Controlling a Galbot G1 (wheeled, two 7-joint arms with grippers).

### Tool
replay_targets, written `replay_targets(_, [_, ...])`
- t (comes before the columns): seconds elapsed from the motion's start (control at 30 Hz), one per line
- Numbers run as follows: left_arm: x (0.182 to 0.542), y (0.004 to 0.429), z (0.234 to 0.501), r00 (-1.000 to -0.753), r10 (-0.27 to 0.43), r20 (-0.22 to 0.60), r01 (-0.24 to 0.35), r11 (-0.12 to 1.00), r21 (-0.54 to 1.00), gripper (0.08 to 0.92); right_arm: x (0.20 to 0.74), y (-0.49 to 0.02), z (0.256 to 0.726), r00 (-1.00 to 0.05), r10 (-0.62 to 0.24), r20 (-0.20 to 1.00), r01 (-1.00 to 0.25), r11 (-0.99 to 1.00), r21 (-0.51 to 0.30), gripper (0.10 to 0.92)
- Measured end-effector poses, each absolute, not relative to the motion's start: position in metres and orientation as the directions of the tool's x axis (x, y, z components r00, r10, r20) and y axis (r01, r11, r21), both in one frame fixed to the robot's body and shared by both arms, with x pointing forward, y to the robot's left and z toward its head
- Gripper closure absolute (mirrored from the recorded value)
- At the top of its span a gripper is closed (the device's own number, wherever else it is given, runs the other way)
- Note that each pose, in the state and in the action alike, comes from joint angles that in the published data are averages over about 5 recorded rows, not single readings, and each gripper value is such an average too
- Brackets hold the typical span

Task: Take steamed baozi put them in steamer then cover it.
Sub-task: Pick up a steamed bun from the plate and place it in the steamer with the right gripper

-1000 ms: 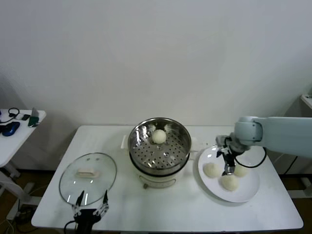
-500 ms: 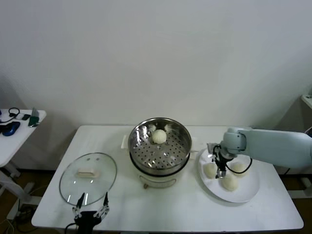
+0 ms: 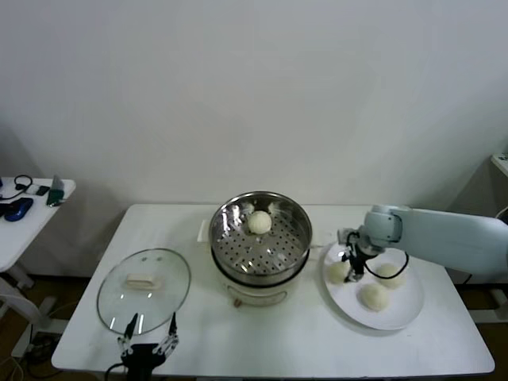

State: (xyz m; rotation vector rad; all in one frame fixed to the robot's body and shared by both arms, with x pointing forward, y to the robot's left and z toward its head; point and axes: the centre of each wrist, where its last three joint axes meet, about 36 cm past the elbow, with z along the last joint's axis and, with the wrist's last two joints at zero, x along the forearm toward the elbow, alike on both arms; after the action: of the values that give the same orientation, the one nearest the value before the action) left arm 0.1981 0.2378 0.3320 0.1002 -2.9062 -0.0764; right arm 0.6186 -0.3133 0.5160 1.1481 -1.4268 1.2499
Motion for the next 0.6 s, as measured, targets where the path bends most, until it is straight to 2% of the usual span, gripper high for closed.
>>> replay_targets(0.17, [0.199,0.236,0.333,-0.972,-0.068,0.224,-0.056,0.997,0.059,0.177,0.634,-0.324,0.592,-0.225,-0.099,0.969,-0.974,0.052,-0.221,0.411])
replay_targets(0.3, [0.2,0.236,0.334,-0.974,-0.063,0.219,-0.05,0.997,0.061,0.177,0.641,-0.312,0.66,-0.276,-0.141,0.951,-0.961,0.043,-0.273,0.409])
replay_targets(0.47, [0.203,0.235,0.334,-0.975,-0.058,0.214,-0.046,0.997,0.058,0.177,0.636,-0.268,0.718,-0.302,-0.22,0.928,-0.952,0.013,-0.307,0.411])
replay_targets(0.6, [0.203,0.235,0.334,-0.975,-0.057,0.214,-0.047,0.997,0.054,0.177,0.627,-0.217,0.738,-0.295,-0.267,0.917,-0.949,-0.029,-0.313,0.411])
